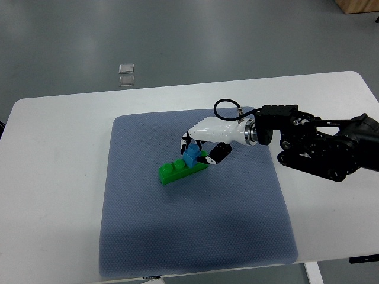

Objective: Stack blue block on green block with right hand
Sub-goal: 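Lower the blue block onto the green block's studs and press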

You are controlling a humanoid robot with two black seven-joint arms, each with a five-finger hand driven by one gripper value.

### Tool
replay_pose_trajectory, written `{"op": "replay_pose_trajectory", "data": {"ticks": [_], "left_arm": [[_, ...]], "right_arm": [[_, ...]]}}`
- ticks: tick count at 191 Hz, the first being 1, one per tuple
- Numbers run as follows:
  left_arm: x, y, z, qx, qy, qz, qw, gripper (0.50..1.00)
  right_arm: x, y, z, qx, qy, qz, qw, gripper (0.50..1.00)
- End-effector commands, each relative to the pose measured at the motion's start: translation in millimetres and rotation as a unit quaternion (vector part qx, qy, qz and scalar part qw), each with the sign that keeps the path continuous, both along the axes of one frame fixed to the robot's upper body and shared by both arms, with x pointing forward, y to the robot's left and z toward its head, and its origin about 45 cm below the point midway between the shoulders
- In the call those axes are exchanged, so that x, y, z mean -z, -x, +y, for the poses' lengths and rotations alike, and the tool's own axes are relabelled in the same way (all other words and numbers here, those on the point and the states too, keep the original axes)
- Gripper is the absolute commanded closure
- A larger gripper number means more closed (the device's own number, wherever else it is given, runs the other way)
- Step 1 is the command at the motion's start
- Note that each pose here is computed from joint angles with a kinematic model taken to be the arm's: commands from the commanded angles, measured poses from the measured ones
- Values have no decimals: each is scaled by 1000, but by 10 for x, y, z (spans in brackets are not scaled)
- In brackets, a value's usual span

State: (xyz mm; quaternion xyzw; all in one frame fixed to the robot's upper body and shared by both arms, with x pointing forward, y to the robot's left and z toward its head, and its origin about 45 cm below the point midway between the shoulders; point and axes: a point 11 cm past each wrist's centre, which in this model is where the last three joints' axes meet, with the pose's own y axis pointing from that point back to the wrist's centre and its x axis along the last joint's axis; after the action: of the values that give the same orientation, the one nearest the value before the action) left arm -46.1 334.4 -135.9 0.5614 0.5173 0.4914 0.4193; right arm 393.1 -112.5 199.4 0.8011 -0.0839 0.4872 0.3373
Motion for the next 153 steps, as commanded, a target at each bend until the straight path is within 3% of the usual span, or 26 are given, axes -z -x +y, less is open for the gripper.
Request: {"op": "replay_pose_trajectory", "data": {"ticks": [1,153], "left_arm": [[0,0,1,0,0,0,1000,500],[0,0,1,0,0,0,1000,500]], "right_arm": [[1,-9,21,0,0,-2,1000,1000],[50,-2,85,-18,18,-24,999,1000]]}}
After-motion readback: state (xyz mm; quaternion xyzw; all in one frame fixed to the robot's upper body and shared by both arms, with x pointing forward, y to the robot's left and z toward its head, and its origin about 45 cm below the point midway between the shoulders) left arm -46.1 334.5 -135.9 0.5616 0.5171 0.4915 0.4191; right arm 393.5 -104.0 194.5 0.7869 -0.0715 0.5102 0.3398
